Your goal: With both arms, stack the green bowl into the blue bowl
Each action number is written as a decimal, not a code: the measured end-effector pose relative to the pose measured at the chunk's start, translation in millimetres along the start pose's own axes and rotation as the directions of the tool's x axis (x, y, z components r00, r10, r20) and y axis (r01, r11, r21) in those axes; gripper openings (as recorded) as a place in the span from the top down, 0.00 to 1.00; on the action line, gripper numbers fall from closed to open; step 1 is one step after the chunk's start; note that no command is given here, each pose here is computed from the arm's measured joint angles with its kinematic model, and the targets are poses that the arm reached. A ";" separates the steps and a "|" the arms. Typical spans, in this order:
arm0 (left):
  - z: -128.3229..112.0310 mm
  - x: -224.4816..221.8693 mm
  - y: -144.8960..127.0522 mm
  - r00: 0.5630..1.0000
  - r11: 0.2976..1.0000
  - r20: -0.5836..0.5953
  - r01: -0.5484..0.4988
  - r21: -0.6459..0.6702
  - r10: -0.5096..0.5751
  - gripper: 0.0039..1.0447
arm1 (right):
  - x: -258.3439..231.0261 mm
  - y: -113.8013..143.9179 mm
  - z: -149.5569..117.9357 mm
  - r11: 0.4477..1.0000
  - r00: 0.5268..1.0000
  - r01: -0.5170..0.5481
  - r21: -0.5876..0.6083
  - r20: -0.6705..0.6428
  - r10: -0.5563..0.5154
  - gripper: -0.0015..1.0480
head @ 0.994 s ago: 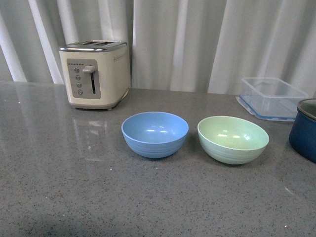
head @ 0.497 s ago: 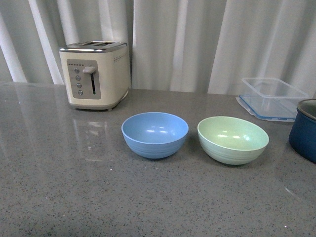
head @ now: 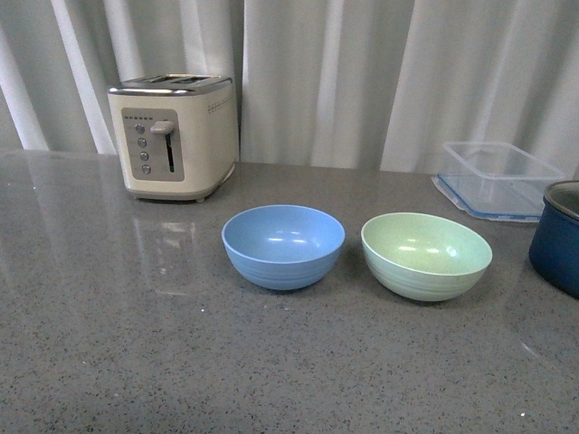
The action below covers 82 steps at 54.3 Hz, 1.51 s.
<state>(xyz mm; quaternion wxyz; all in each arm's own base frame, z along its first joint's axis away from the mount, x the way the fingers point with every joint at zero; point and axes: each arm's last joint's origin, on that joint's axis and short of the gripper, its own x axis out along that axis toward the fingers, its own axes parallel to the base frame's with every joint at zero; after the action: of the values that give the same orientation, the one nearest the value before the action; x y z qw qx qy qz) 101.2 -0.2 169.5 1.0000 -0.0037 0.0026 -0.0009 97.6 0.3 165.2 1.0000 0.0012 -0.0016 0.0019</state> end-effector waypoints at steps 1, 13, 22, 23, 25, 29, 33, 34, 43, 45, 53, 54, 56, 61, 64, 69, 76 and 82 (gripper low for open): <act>-0.9 -1.3 0.0 1.000 1.000 -0.006 0.000 0.000 0.000 0.97 | 0.0 0.0 0.0 1.000 1.000 0.000 0.000 0.000 0.000 0.10; 1.0 -4.6 0.0 1.000 1.000 0.024 0.000 0.000 0.000 0.91 | 0.0 0.0 0.0 1.000 1.000 0.000 0.000 0.000 0.000 0.10; 1.0 -4.6 0.0 1.000 1.000 0.023 -0.001 0.000 0.001 0.66 | 0.0 0.0 0.0 1.000 1.000 0.000 0.000 0.000 0.000 0.10; 1.0 -4.6 0.0 1.000 1.000 0.024 0.000 0.000 0.000 0.62 | 0.0 0.0 -0.1 1.000 1.000 0.000 0.000 -0.001 0.000 0.10; 0.9 -4.6 0.0 1.000 1.000 0.023 -0.001 0.000 0.001 0.57 | 0.0 0.3 -0.6 1.000 0.998 -0.022 -0.007 -0.064 0.022 0.10; 0.9 -4.6 0.0 1.000 1.000 0.023 0.000 0.000 0.000 0.45 | 1.1 1.8 2.1 0.998 0.976 -0.057 -0.004 -0.210 0.055 0.10; 1.0 -4.7 0.0 1.000 1.000 0.024 0.000 0.000 0.000 0.33 | 6.3 5.4 14.2 0.993 0.956 -0.115 0.025 -0.267 0.118 0.10; 1.0 -4.7 0.0 1.000 1.000 0.024 0.000 0.000 0.000 0.29 | 8.1 6.3 19.3 0.991 0.954 -0.132 0.036 -0.266 0.137 0.10; 1.0 -4.7 0.0 1.000 1.000 0.024 0.000 0.001 0.000 0.04 | 34.6 14.0 70.1 0.950 0.922 -0.248 0.191 -0.253 0.291 0.10; 1.0 -4.7 0.0 1.000 1.000 0.024 0.000 0.002 0.000 0.06 | 42.8 15.7 77.2 0.938 0.911 -0.257 0.232 -0.266 0.316 0.10; 1.0 -4.7 0.0 1.000 1.000 0.024 0.000 0.002 0.000 0.06 | 92.1 25.4 93.1 0.909 0.852 -0.214 0.356 -0.387 0.352 0.10; 1.0 -4.7 0.0 1.000 1.000 0.024 0.000 0.002 0.000 0.06 | 103.9 27.4 92.8 0.911 0.840 -0.188 0.367 -0.421 0.343 0.10; 1.0 -4.7 0.0 1.000 1.000 0.024 0.000 0.002 0.000 0.06 | 119.6 30.3 91.9 0.916 0.823 -0.162 0.368 -0.462 0.331 0.10; 1.0 -4.7 0.0 1.000 1.000 0.024 0.000 0.002 0.000 0.06 | 150.4 35.1 89.8 0.925 0.792 -0.104 0.366 -0.533 0.299 0.10; 1.0 -4.7 0.0 1.000 1.000 0.024 0.000 0.002 0.000 0.06 | 168.1 37.5 87.7 0.928 0.774 -0.079 0.364 -0.564 0.288 0.10; 1.0 -4.7 0.0 1.000 1.000 0.024 0.000 0.002 0.000 0.06 | 193.9 41.0 82.5 0.938 0.755 -0.034 0.344 -0.606 0.250 0.10; 1.0 -4.7 0.0 1.000 1.000 0.024 -0.001 0.002 0.001 0.06 | 225.2 45.8 72.1 0.947 0.732 0.011 0.320 -0.648 0.210 0.10; 1.0 -4.7 0.0 1.000 1.000 0.024 0.000 0.002 0.000 0.06 | 256.1 49.6 57.4 0.960 0.715 0.063 0.273 -0.683 0.148 0.10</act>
<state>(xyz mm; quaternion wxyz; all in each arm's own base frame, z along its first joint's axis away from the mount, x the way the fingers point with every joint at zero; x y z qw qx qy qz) 96.6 -0.2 170.5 1.0000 -0.0026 -0.0092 -0.0008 353.3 50.7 223.6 0.9158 0.1400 0.3755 0.0258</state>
